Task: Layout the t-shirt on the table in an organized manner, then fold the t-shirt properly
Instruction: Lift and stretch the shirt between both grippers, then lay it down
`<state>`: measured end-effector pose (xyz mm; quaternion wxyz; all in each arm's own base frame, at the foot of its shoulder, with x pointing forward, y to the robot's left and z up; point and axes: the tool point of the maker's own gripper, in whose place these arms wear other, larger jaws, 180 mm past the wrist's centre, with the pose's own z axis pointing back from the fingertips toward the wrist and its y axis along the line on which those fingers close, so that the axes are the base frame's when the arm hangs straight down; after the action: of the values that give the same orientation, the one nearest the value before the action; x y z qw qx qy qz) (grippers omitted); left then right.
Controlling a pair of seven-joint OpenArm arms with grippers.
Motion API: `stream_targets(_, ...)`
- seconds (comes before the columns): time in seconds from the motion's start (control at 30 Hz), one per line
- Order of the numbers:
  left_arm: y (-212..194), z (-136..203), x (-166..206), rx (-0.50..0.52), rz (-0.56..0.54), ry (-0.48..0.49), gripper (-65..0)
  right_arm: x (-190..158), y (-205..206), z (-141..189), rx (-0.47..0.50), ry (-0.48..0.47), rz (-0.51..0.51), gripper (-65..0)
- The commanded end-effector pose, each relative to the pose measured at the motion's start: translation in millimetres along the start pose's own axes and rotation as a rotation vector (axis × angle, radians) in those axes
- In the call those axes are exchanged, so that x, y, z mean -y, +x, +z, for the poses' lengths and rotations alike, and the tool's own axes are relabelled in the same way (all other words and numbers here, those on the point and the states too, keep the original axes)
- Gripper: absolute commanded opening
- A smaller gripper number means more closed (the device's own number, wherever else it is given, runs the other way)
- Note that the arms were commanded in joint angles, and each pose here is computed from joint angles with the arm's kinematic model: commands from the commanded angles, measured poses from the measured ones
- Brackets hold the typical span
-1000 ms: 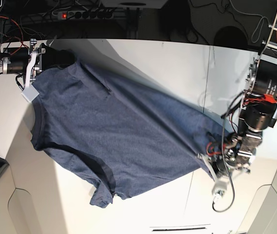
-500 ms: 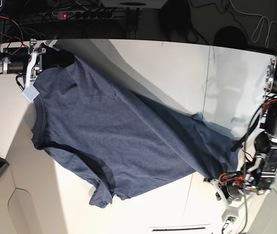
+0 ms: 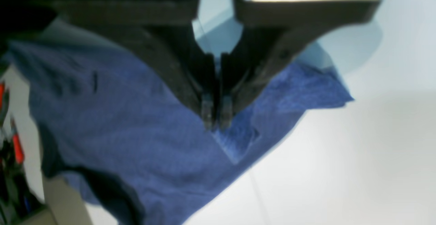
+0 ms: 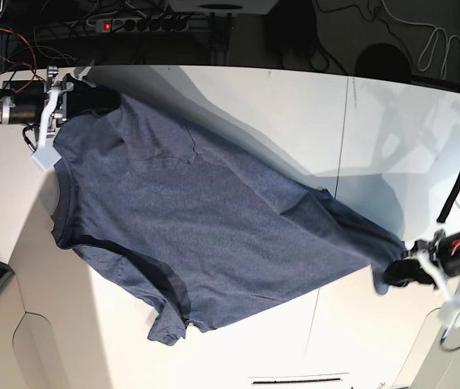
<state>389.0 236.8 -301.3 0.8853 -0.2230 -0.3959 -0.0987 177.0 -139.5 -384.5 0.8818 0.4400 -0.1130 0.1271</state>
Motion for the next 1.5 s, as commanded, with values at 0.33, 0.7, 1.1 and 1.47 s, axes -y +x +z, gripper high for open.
stream_targets(0.33,-51,68,-15,0.088,0.191,-0.063,-65.0,14,30,43,0.154,-0.075,0.011,-65.0)
stream_targets(0.7,-113,76,-14,-0.014,0.253,-0.041,-65.0,18,16,40,0.123,-0.092,-0.014,-65.0)
stream_targets(1.1,-112,76,-41,0.011,0.172,0.107,-42.0,60,14,50,0.103,-0.332,0.013,-44.2)
stream_targets(1.47,-58,64,-48,0.269,0.138,0.166,-42.0,45,101,67,0.277,-0.332,0.143,-44.2)
